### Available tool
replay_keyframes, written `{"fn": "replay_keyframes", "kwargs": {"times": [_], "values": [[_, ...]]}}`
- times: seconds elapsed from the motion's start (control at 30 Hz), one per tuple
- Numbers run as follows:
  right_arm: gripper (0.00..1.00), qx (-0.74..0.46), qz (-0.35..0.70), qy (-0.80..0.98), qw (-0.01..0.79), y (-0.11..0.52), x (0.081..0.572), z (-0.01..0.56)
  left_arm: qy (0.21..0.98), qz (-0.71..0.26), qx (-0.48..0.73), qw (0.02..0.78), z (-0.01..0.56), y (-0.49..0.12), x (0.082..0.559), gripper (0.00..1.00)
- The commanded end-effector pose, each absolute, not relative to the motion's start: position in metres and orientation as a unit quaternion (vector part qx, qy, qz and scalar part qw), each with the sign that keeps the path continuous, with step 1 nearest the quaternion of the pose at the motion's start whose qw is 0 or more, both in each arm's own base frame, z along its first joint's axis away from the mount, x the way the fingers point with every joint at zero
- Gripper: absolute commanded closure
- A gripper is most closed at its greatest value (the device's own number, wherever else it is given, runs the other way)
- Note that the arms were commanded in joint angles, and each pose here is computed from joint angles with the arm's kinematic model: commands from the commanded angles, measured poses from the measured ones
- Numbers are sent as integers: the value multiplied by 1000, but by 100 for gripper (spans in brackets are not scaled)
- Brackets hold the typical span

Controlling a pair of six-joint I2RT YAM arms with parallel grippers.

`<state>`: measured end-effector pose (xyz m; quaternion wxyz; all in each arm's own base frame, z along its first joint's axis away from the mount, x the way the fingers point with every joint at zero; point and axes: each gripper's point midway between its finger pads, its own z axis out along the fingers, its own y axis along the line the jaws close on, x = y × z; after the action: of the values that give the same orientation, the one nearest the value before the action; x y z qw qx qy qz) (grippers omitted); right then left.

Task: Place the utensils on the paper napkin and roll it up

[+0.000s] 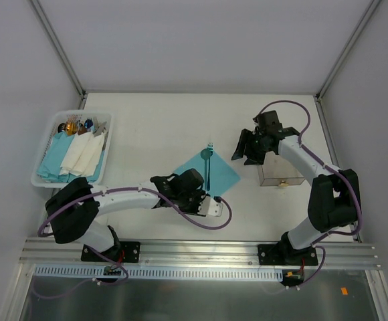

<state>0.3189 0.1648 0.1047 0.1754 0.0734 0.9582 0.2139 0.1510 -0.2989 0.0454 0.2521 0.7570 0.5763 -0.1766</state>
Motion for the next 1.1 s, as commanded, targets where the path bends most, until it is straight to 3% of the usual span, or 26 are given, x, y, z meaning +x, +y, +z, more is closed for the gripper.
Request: {"fn": "replay_keyframes", "kwargs": {"times": [0.0,0.73,1.07], "values": [[39,67,222,956,180,164,316,114,544,-148,771,296,40,-311,162,71],[40,67,220,959,163,164,312,101,513,-160,786,307,25,-334,158,73],[40,67,222,959,162,163,312,101,524,-143,779,314,19,-337,167,84]]}}
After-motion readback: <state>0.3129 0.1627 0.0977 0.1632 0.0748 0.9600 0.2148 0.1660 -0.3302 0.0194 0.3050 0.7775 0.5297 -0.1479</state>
